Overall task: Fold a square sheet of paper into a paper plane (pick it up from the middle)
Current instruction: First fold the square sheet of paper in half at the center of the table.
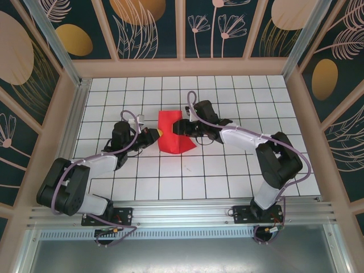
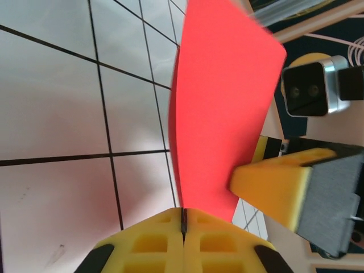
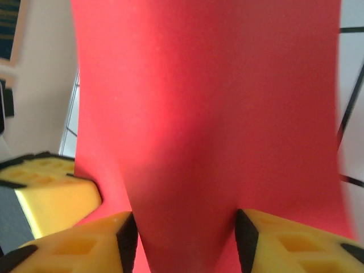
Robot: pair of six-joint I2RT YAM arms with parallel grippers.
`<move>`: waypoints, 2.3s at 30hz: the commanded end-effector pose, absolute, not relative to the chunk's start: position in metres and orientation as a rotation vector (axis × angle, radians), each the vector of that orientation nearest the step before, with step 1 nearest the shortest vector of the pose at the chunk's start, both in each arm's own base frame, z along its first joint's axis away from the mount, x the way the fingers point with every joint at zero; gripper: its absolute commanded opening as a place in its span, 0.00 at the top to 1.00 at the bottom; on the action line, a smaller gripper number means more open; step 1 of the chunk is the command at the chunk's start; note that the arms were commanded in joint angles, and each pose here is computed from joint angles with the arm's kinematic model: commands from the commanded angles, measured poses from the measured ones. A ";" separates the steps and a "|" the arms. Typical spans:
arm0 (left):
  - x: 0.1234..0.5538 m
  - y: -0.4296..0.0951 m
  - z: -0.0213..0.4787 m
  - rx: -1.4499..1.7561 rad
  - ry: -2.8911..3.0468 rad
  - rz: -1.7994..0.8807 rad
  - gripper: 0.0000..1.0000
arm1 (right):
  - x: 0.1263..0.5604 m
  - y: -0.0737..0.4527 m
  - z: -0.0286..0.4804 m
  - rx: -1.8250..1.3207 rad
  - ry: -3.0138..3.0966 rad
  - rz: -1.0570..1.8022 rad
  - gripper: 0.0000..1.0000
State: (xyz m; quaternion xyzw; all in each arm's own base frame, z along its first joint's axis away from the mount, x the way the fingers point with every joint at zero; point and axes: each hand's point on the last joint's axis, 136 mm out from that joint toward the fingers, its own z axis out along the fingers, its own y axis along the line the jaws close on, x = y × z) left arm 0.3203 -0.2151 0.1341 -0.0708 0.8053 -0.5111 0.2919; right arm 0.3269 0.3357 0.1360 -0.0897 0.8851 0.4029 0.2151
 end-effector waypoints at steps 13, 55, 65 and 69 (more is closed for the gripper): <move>0.328 -0.129 0.235 -0.172 2.200 -0.564 1.00 | 0.337 0.280 0.214 -0.108 2.172 0.920 0.09; 0.363 -0.294 0.106 0.163 2.483 -1.153 1.00 | 0.337 0.217 0.135 0.266 2.416 0.653 0.13; 0.380 -0.303 0.083 -0.129 2.497 -1.264 1.00 | 0.336 0.233 0.097 0.332 2.557 0.698 0.18; 0.379 -0.308 0.079 -0.224 2.469 -1.287 1.00 | 0.341 0.242 0.087 0.338 2.585 0.742 0.19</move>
